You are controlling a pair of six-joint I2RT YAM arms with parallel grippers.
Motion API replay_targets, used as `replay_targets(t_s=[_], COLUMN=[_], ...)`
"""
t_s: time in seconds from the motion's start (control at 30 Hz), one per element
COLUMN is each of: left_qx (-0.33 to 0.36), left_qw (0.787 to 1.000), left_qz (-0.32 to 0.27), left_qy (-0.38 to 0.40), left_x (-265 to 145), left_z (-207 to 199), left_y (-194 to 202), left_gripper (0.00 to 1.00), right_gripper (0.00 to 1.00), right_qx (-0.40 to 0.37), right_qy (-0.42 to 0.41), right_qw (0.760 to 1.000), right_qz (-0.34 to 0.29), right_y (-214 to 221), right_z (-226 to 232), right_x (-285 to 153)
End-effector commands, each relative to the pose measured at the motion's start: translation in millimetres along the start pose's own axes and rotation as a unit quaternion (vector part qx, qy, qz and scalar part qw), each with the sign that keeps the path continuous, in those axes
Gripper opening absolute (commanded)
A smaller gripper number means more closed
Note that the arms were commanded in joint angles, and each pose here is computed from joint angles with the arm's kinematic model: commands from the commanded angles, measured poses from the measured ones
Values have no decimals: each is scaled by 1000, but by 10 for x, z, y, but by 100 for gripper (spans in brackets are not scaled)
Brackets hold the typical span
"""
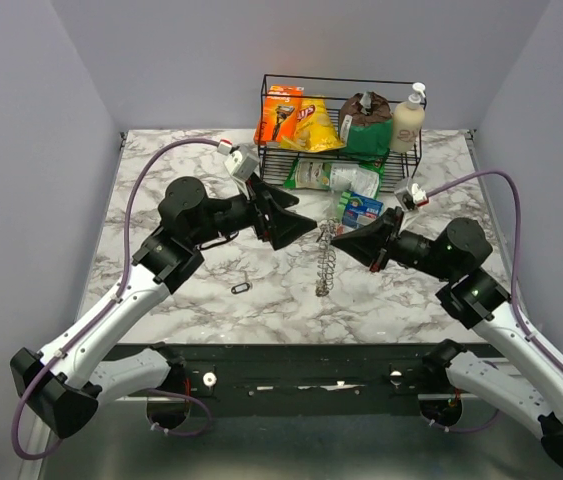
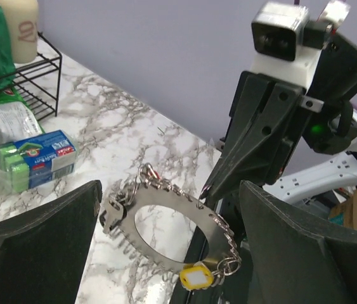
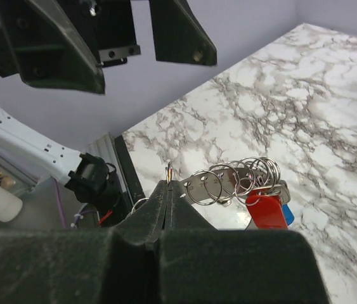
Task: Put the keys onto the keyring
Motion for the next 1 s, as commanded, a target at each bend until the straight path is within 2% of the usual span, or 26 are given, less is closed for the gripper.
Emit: replay_targets(t_s=[0.0, 0.1, 0.27, 0.5, 0.7, 0.97], left_qx=[35, 44, 54, 80, 92, 118], left_qw=[999, 998, 998, 996, 995, 987], left_qz=[-5, 2, 10, 5, 30, 42], left_qy=[39, 39, 31, 26, 22, 102], left_x=[-65, -97, -167, -272, -309, -330], left_z=[-131, -148, -166, -206, -167, -271], left_y=[-116, -127, -130, -204, -221, -207], left_gripper=[97, 95, 84, 79, 79, 73], right_gripper=[1, 1, 1, 1, 1, 1], right_qx=[-41, -54, -75, -82, -68, -75], right_qy=[-36, -55, -84, -144, -176, -197], right_qw=[998, 997, 993, 985, 980, 975], right_qz=[-10, -3, 19, 56, 71, 74], right_y=[-168, -205, -281, -328, -302, -354], right_z=[132, 156, 204, 315, 327, 374], right_x=[57, 117, 220, 330, 399, 430])
Point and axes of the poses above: each gripper's point midway between its finger pads, its own x axis out along the fingers, its own z axis along the line the jaws close on, y = z × x, the point moved 6 cm from there along -x, back along the fingers, and after that the axes turned 15 degrees about x, right-handed, at the moved point
